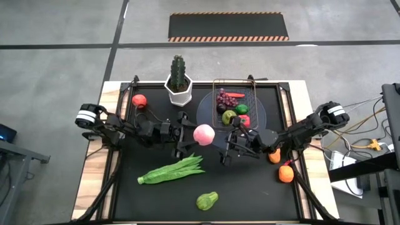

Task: Build produce basket
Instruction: Put the pink peach into the gold wire basket

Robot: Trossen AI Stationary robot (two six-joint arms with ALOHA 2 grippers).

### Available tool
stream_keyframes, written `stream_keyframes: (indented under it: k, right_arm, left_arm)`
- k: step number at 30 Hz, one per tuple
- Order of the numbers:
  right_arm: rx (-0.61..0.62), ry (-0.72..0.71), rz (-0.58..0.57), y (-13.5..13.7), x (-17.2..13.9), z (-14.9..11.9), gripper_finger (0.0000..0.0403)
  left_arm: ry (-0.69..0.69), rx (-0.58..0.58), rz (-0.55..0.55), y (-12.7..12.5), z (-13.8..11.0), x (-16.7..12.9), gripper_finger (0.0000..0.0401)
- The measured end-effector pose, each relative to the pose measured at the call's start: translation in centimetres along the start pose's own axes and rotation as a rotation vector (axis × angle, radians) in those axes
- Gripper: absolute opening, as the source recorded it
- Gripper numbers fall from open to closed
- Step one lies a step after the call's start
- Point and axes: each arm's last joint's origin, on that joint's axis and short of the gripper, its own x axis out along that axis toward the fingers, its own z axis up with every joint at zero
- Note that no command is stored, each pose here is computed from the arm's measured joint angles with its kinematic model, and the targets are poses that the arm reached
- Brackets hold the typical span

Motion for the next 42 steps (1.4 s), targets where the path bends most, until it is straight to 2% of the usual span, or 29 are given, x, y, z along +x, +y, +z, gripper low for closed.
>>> stream_keyframes:
  k: [4,7,11,16,20,24,28,31,36,42]
  right_arm:
    - [0.005,0.011,0.005,0.0,0.0,-0.1,0.0246]
    - [0.006,0.028,0.001,-0.1,-0.1,0.0,0.0246]
    - [0.013,0.092,-0.023,-0.5,-0.4,0.3,0.0245]
    - [0.116,0.185,-0.028,-1.8,-1.4,1.3,0.0245]
    - [0.187,0.282,-0.065,-3.1,-2.4,2.5,0.0245]
    - [0.263,0.426,-0.195,-5.0,-3.3,3.3,0.0244]
    - [0.35,0.64,-0.301,-7.0,-3.9,2.7,0.0244]
    - [0.381,0.831,-0.404,-8.7,-4.5,1.5,0.0244]
    - [0.358,1.094,-0.61,-11.6,-5.1,-1.4,0.0244]
    - [0.349,1.251,-0.726,-15.0,-4.3,-4.8,0.025]
  left_arm:
    - [0.008,-0.009,0.006,0.0,-0.1,0.0,0.0291]
    - [0.032,-0.029,0.052,0.1,-0.3,-0.1,0.0322]
    - [0.053,0.008,0.084,0.5,-0.5,-0.3,0.035]
    - [0.122,0.056,0.105,0.9,-0.8,-1.8,0.0361]
    - [0.122,0.066,0.12,1.4,-0.4,-2.9,0.0362]
    - [0.144,0.072,0.146,1.7,-0.4,-3.9,0.0362]
    - [0.149,0.073,0.15,1.7,-0.4,-4.2,0.0362]
    - [0.145,0.075,0.15,1.7,-0.4,-4.3,0.0362]
    - [0.144,0.079,0.149,1.7,-0.4,-4.2,0.0362]
    - [0.145,0.079,0.149,1.7,-0.4,-4.3,0.0362]
